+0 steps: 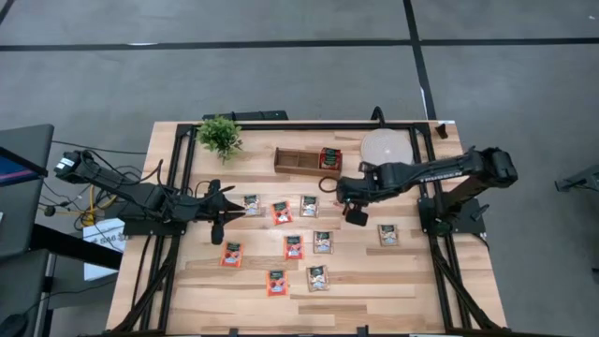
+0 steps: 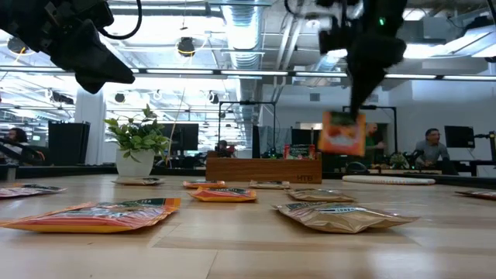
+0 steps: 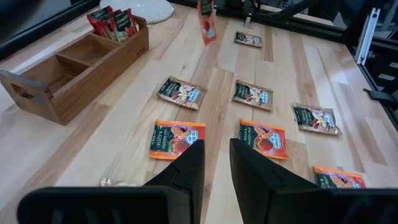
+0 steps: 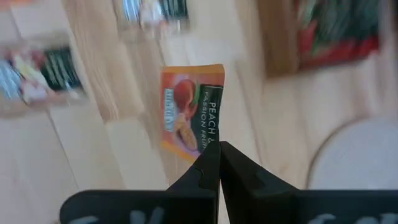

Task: Pick & Place Tea
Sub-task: Put the orange tea bag into the middle section of the wooden organizer

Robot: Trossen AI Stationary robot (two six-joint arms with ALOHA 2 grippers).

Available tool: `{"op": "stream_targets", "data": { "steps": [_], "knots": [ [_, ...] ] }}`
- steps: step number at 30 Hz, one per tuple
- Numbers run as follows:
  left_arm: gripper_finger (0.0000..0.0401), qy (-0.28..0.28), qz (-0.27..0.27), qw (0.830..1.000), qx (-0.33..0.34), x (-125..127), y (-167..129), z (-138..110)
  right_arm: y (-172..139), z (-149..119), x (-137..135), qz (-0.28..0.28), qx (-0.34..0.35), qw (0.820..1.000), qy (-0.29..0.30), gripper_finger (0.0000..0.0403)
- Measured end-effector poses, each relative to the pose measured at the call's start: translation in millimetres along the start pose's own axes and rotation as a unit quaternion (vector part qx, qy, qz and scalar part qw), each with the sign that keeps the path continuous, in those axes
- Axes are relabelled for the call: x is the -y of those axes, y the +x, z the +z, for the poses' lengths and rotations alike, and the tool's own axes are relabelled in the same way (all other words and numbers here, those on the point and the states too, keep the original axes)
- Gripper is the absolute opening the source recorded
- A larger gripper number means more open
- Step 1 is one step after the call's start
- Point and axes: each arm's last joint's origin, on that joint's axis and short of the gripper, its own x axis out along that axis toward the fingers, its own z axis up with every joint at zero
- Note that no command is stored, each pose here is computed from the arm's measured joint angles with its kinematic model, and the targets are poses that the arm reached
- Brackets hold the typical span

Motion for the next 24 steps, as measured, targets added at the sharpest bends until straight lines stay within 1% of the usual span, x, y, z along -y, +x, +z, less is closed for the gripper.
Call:
{"op": "stream_targets", "data": {
  "steps": [4, 9, 11, 13, 15, 16, 17, 20, 24],
  "knots": [
    [0.0067, 0.0, 0.0, 1.0, 0.0, 0.0, 0.0, 0.0, -19.4, 15.6, 4.2, -0.026, 0.046, 0.998, -0.028, 0.0],
    [0.0067, 0.0, 0.0, 1.0, 0.0, 0.0, 0.0, 0.0, -36.0, 37.3, 23.1, -0.047, 0.087, 0.994, -0.048, 0.0],
    [0.0067, 0.0, 0.0, 1.0, 0.0, 0.0, 0.1, 0.0, -36.3, 50.1, 29.4, -0.053, 0.109, 0.991, -0.057, 0.0],
    [0.0067, 0.0, 0.0, 1.0, 0.0, 0.0, 0.1, 0.0, -32.9, 56.6, 37.3, -0.061, 0.098, 0.991, -0.073, 0.0],
    [0.0067, 0.001, 0.001, 1.0, -0.002, 0.2, 1.1, -0.5, -30.8, 71.8, 43.9, -0.069, 0.115, 0.987, -0.084, 0.0],
    [0.0067, 0.002, 0.002, 1.0, -0.003, 0.1, 1.2, -0.7, -26.9, 76.8, 47.7, -0.074, 0.112, 0.987, -0.093, 0.0],
    [0.0067, 0.003, 0.002, 1.0, -0.003, 0.5, 2.2, -0.9, -20.9, 81.4, 50.5, -0.077, 0.101, 0.986, -0.106, 0.0],
    [0.0067, 0.008, 0.007, 1.0, -0.013, 0.9, 5.1, -3.1, -4.8, 103.5, 57.4, -0.088, 0.101, 0.981, -0.139, 0.0],
    [0.0067, 0.015, 0.012, 0.999, -0.03, 2.1, 10.6, -7.0, 14.6, 126.9, 70.7, -0.099, 0.088, 0.978, -0.159, 0.0]
  ]
}}
